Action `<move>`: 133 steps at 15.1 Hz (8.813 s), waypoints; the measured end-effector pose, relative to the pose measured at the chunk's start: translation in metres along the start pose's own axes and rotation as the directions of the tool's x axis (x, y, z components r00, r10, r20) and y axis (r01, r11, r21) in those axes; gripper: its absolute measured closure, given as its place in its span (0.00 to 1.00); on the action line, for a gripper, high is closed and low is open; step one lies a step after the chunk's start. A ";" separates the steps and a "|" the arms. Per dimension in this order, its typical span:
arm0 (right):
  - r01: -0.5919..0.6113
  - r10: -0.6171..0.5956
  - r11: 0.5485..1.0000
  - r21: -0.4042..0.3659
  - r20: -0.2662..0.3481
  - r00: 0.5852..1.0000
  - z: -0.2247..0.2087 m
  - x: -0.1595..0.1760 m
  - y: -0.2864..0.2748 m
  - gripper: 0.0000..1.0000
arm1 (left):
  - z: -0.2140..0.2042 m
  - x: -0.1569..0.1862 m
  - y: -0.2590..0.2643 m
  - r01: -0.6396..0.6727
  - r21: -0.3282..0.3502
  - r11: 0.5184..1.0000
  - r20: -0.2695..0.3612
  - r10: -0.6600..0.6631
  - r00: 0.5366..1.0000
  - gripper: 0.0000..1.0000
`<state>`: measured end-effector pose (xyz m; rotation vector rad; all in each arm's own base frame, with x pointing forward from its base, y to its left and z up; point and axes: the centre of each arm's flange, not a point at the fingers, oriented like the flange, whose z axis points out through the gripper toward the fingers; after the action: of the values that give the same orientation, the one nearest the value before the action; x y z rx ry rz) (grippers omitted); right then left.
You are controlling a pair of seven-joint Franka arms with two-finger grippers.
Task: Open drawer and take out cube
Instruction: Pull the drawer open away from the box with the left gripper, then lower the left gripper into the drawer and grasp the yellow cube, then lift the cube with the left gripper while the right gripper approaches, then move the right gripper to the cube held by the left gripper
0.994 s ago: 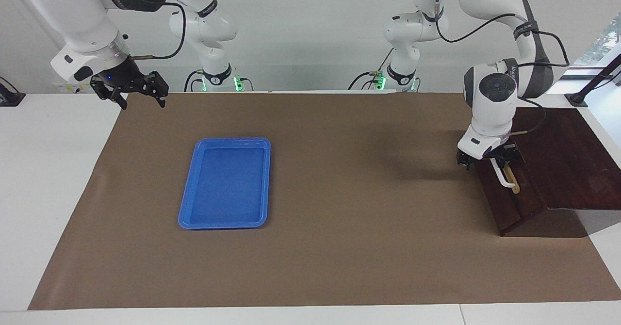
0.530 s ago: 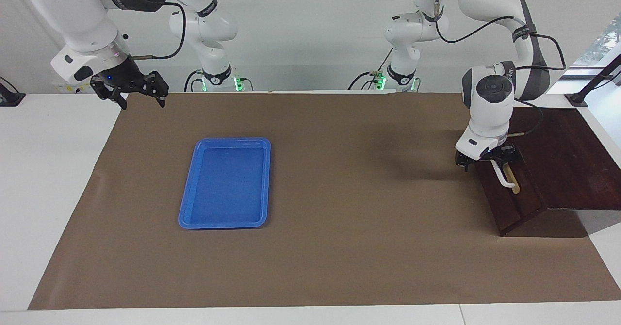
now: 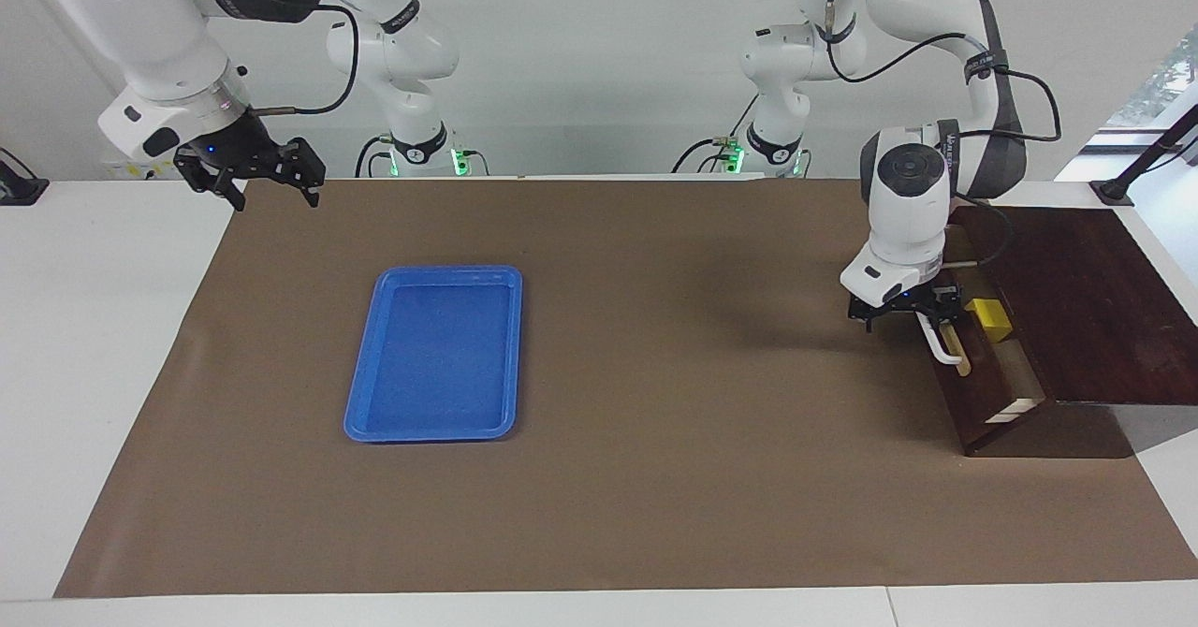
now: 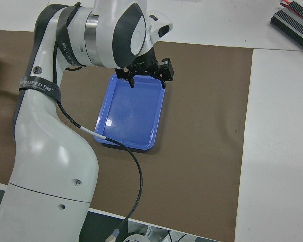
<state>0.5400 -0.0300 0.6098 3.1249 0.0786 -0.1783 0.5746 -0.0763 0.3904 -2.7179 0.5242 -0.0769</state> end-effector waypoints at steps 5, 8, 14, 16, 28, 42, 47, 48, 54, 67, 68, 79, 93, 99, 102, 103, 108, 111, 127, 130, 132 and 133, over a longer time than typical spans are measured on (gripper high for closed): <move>0.000 0.000 1.000 0.000 0.000 1.000 0.000 0.000 0.000 0.00 | -0.017 0.007 0.047 -0.078 0.005 0.997 0.001 0.078 0.997 0.00; 0.000 0.000 1.000 0.000 0.000 1.000 0.000 0.000 0.000 0.00 | -0.023 0.009 0.057 -0.093 0.008 0.996 0.006 0.093 0.996 0.00; 0.000 0.000 1.000 0.000 0.000 1.000 0.000 0.000 0.000 0.00 | -0.087 0.026 0.032 0.018 -0.068 0.998 0.057 -0.014 0.998 0.00; 0.000 0.000 1.000 0.000 0.000 1.000 0.000 0.000 0.000 0.00 | -0.124 0.033 0.017 0.091 -0.159 0.983 0.045 -0.085 0.995 0.00; 0.000 0.000 1.000 0.000 0.000 1.000 0.000 0.000 0.000 0.00 | -0.124 0.008 -0.134 0.939 -0.173 0.299 0.296 -0.893 0.339 0.00; -0.009 0.009 1.000 0.001 0.001 1.000 0.000 -0.001 0.005 0.00 | -0.039 0.009 -0.152 0.980 0.056 -0.191 0.348 -0.916 -0.198 0.00; -0.008 0.007 1.000 0.005 0.041 0.999 0.003 -0.006 0.005 0.00 | -0.017 0.006 -0.146 0.973 0.070 -0.221 0.347 -0.909 -0.231 0.00; -0.005 0.005 1.000 0.005 0.041 0.999 0.003 -0.006 0.003 0.00 | -0.014 0.005 -0.144 0.972 0.073 -0.221 0.347 -0.908 -0.233 0.00; 0.000 0.000 1.000 0.004 0.040 0.999 0.002 -0.007 0.001 0.00 | -0.014 0.000 -0.142 0.972 0.069 -0.223 0.344 -0.910 -0.233 0.00; -0.533 0.505 0.813 0.237 0.172 0.846 0.050 -0.022 -0.046 0.00 | -0.013 -0.002 -0.142 0.972 0.073 -0.223 0.345 -0.909 -0.235 0.00; -0.576 0.542 0.779 0.247 0.196 0.817 0.053 -0.022 -0.050 0.00 | -0.013 -0.002 -0.142 0.972 0.074 -0.223 0.345 -0.909 -0.234 0.00; -0.739 0.677 0.627 0.248 0.297 0.674 0.071 -0.013 -0.072 0.00 | -0.019 -0.002 -0.141 0.975 0.090 -0.205 0.337 -0.915 -0.224 0.00; -0.746 0.684 0.619 0.245 0.299 0.666 0.071 -0.013 -0.072 0.00 | -0.015 -0.004 -0.139 0.974 0.102 -0.200 0.338 -0.914 -0.223 0.00; -0.747 0.685 0.618 0.246 0.299 0.664 0.071 -0.013 -0.071 0.00 | -0.003 -0.005 -0.133 0.975 0.094 -0.202 0.337 -0.915 -0.222 0.00; -0.747 0.685 0.617 0.246 0.299 0.664 0.071 -0.013 -0.071 0.00 | 0.002 -0.006 -0.130 0.975 0.088 -0.203 0.337 -0.915 -0.221 0.02; -0.747 0.685 0.617 0.246 0.299 0.664 0.071 -0.013 -0.071 0.00 | 0.001 -0.007 -0.130 0.975 0.086 -0.204 0.336 -0.916 -0.221 0.02; -0.747 0.685 0.617 0.246 0.299 0.664 0.071 -0.013 -0.071 0.00 | -0.009 -0.006 -0.133 0.976 0.066 -0.209 0.333 -0.917 -0.219 0.45; -0.747 0.685 0.617 0.246 0.299 0.664 0.071 -0.013 -0.071 0.00 | -0.030 -0.002 -0.143 0.975 0.056 -0.213 0.330 -0.918 -0.219 0.45; -0.951 0.765 0.269 0.151 0.566 0.306 0.126 0.030 -0.183 0.00 | -0.219 0.062 0.133 0.905 0.207 -0.373 0.309 -0.852 -0.422 0.45; -0.967 0.765 0.211 0.142 0.591 0.254 0.151 0.035 -0.255 0.00 | -0.225 0.063 0.179 0.905 0.209 -0.370 0.302 -0.856 -0.420 0.45; -0.973 0.752 0.184 0.138 0.617 0.230 0.166 0.029 -0.290 0.00 | -0.228 0.064 0.189 0.905 0.198 -0.376 0.309 -0.853 -0.421 0.45; -0.975 0.746 0.179 0.133 0.627 0.222 0.173 0.025 -0.301 0.00 | -0.229 0.066 0.189 0.905 0.190 -0.380 0.314 -0.850 -0.423 0.45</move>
<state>0.5295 0.2698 0.4323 2.7134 -2.1339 -0.9642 0.5418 -0.3430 0.5324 -2.1174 -2.2458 0.0298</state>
